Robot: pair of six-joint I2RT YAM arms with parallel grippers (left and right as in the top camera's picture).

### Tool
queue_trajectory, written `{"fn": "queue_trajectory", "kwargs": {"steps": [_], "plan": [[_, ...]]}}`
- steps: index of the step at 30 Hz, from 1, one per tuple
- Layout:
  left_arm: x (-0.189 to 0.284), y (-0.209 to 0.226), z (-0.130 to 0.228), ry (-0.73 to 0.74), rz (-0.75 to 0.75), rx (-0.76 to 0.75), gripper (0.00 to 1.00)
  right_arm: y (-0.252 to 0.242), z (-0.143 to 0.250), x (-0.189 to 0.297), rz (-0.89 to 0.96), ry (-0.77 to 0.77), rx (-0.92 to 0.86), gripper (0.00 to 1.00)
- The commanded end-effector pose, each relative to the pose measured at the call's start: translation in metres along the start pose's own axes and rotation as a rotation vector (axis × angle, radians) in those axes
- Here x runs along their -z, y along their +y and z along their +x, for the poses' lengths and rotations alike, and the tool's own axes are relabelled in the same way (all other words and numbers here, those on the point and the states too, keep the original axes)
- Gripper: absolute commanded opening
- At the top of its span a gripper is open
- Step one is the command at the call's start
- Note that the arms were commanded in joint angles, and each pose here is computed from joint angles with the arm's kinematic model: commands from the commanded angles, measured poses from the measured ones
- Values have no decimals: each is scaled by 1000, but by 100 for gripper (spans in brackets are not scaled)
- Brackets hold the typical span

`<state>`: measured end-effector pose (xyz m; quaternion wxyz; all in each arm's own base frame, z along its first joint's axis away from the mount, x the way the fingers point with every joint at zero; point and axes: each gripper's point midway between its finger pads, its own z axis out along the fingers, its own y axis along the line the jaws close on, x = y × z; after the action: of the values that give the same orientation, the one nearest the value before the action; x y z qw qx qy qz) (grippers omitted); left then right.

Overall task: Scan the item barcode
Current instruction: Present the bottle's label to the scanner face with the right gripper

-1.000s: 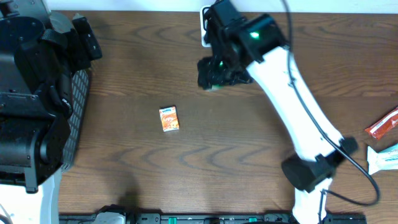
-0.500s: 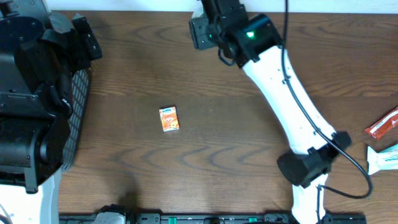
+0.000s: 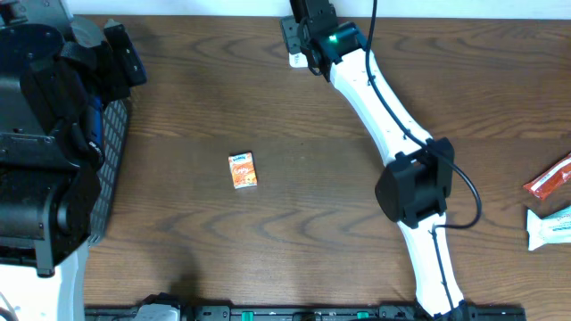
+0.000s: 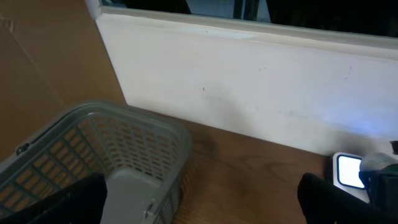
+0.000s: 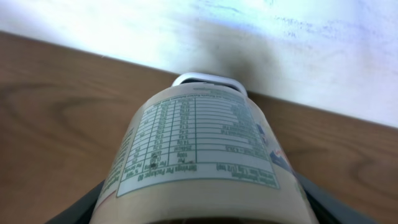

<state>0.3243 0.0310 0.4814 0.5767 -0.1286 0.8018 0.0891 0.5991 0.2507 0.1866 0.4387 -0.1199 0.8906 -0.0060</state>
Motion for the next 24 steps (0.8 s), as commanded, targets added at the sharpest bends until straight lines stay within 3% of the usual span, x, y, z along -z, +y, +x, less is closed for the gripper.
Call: {"fn": "queue_trajectory", "kwargs": {"steps": [1, 7, 13, 24], "plan": [[0, 2, 0, -1, -7, 10, 98, -9, -8, -14, 34, -50, 42, 45], [0, 2, 0, -1, -7, 10, 98, -11, -7, -46, 58, -116, 47, 49], [0, 2, 0, -1, -7, 10, 98, -19, 5, -77, 147, -154, 59, 45], [0, 2, 0, -1, -7, 10, 98, -29, -3, -79, 216, -203, 54, 45]]}}
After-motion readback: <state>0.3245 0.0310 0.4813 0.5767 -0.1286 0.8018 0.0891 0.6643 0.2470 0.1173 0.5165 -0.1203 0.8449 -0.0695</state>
